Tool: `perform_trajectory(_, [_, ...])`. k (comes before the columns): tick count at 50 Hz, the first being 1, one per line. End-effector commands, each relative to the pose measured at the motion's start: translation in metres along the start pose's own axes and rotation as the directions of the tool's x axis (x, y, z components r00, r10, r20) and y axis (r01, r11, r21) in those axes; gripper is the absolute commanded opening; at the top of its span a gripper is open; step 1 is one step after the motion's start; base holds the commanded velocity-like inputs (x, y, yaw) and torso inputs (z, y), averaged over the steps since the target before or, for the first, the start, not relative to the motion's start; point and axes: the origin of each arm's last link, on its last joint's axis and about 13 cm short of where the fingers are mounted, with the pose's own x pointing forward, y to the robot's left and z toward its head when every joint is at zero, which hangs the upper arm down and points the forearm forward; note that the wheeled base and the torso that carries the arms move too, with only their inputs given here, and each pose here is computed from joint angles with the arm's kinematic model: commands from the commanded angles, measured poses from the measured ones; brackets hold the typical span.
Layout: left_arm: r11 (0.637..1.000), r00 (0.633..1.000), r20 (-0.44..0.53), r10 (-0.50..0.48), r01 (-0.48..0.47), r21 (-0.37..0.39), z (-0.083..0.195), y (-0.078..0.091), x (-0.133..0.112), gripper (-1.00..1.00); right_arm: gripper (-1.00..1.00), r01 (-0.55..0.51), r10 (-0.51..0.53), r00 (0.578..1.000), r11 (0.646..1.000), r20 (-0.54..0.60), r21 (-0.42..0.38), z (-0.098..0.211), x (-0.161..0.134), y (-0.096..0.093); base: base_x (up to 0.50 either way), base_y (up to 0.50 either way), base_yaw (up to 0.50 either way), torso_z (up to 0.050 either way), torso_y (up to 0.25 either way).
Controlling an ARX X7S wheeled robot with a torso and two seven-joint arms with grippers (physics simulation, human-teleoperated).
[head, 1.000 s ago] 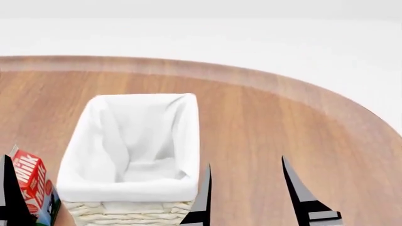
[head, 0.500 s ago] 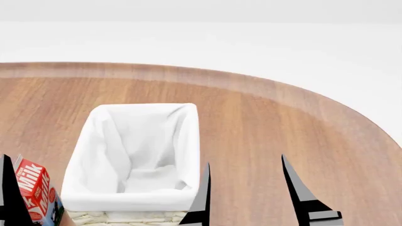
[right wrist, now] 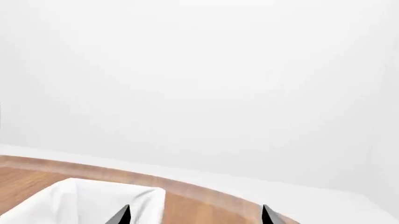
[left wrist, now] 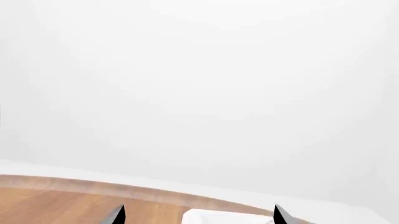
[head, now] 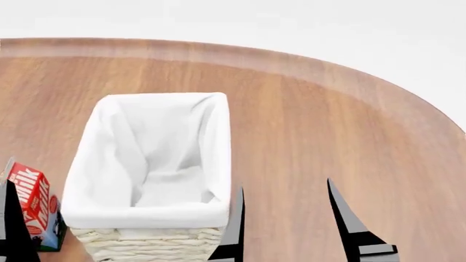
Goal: Pick up the tomato sauce, and put it in the basket.
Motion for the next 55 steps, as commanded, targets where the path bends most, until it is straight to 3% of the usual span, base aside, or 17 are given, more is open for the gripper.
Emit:
perform_trajectory(1, [1.000, 1.000, -0.002, -0.003, 0.003, 0.005, -0.001, 0.000, 0.000, 1.00, 1.00, 0.000, 0.000, 1.000, 1.000, -0.001, 0.000, 0.000, 0.000, 0.000, 0.00, 0.00, 0.00, 0.038, -0.207])
perform_trajectory(28, [1.000, 1.000, -0.001, -0.022, 0.022, 0.017, -0.002, -0.003, -0.002, 1.00, 1.00, 0.001, -0.001, 1.000, 1.000, 0.004, -0.002, 0.002, -0.001, 0.000, 0.00, 0.00, 0.00, 0.037, -0.207])
perform_trajectory(31, [0.996, 0.997, -0.017, -0.078, 0.078, -0.038, 0.000, -0.006, -0.003, 1.00, 1.00, 0.005, -0.005, 1.000, 1.000, 0.008, -0.005, 0.004, -0.002, -0.001, 0.00, 0.00, 0.00, 0.025, -0.138])
perform_trajectory(33, [0.998, 0.997, -0.019, -0.068, 0.068, -0.012, 0.001, -0.007, -0.004, 1.00, 1.00, 0.009, -0.009, 1.000, 1.000, 0.008, -0.003, 0.004, -0.002, -0.002, 0.00, 0.00, 0.00, 0.000, 0.000])
perform_trajectory(41, [0.989, 0.992, -0.021, -0.124, 0.122, -0.082, 0.011, -0.003, -0.011, 1.00, 1.00, 0.006, -0.006, 1.000, 1.000, 0.011, -0.007, 0.005, -0.002, -0.001, 0.00, 0.00, 0.00, 0.000, 0.000])
perform_trajectory(46, [0.990, 0.990, -0.005, -0.139, 0.139, -0.035, 0.020, 0.005, -0.017, 1.00, 1.00, 0.003, -0.003, 1.000, 1.000, 0.005, -0.006, 0.002, -0.001, 0.000, 0.00, 0.00, 0.00, 0.000, 0.000])
perform_trajectory(48, [0.986, 0.987, 0.000, -0.159, 0.159, -0.054, 0.023, 0.008, -0.020, 1.00, 1.00, -0.002, 0.002, 1.000, 1.000, 0.002, -0.005, 0.001, 0.000, 0.001, 0.00, 0.00, 0.00, 0.000, 0.000])
perform_trajectory(55, [0.978, 0.978, -0.012, -0.208, 0.208, 0.025, 0.027, 0.021, -0.034, 1.00, 1.00, -0.006, 0.006, 1.000, 1.000, 0.000, -0.003, 0.000, 0.000, 0.002, 0.00, 0.00, 0.00, 0.000, 0.000])
